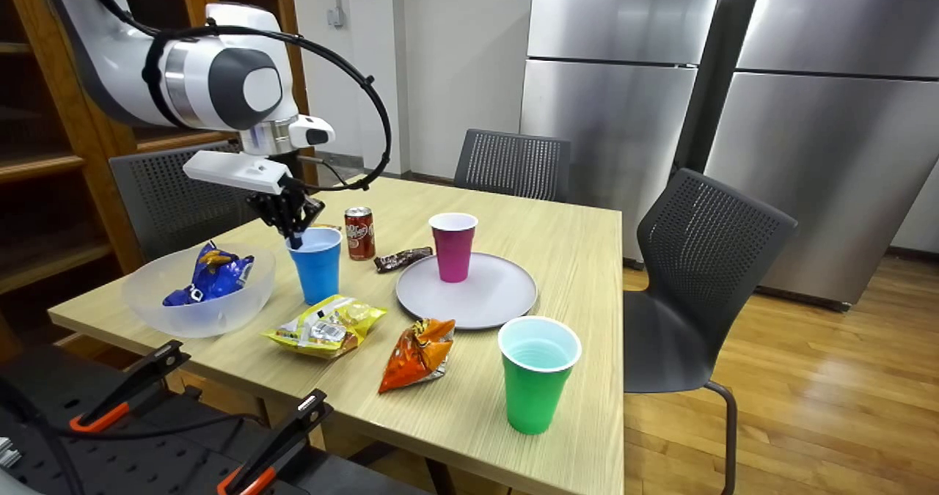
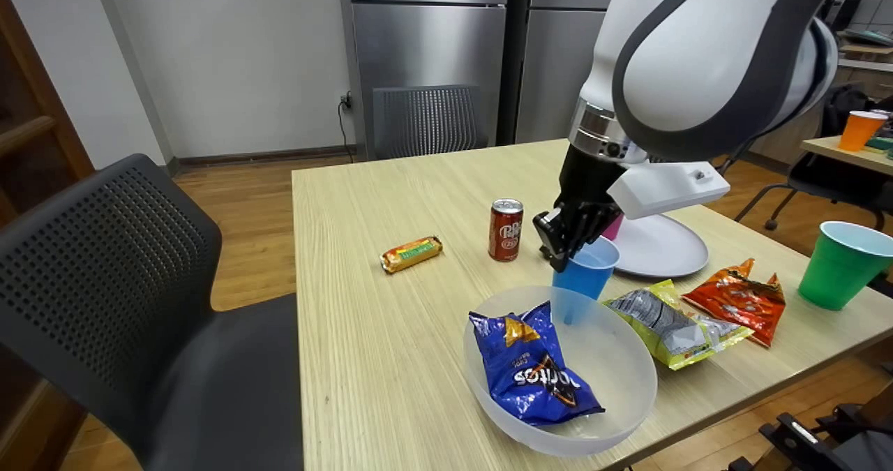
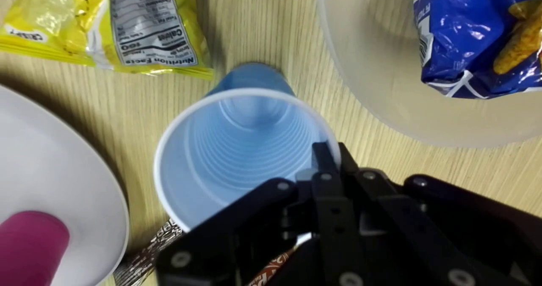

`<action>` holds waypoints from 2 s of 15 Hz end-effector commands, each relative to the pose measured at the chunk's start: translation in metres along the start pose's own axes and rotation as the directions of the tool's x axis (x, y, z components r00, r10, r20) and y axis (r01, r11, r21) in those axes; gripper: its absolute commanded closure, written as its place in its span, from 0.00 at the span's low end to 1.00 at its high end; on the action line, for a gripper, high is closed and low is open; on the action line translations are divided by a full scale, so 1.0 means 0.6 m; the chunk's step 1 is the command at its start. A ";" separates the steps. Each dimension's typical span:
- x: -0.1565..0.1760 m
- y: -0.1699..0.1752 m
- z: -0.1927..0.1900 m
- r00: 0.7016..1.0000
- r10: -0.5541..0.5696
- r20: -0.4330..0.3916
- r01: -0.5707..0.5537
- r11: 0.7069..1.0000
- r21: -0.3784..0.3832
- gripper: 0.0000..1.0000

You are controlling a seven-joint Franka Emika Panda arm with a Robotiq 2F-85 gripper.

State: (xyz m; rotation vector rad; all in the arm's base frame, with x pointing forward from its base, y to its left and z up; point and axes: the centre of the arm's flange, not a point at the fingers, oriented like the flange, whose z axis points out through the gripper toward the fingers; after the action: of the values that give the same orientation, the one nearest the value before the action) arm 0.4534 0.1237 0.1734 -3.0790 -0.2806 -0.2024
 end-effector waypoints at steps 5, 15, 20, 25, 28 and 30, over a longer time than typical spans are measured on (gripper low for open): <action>-0.010 -0.018 -0.041 0.999 -0.008 -0.031 0.007 0.999 -0.037 0.99; -0.018 0.013 -0.124 0.991 0.006 -0.134 -0.019 0.995 -0.097 0.99; -0.012 0.062 -0.155 0.988 0.023 -0.153 -0.040 0.993 -0.113 0.99; -0.005 0.124 -0.168 0.985 0.070 -0.155 -0.089 0.989 -0.117 0.99; -0.003 0.164 -0.173 0.987 0.088 -0.138 -0.103 0.989 -0.109 0.99; -0.003 0.181 -0.177 0.991 0.081 -0.109 -0.091 0.992 -0.088 0.99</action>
State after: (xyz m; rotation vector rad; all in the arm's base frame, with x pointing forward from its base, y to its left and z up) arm 0.4581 0.0310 0.2599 -3.1650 -0.0985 -0.4519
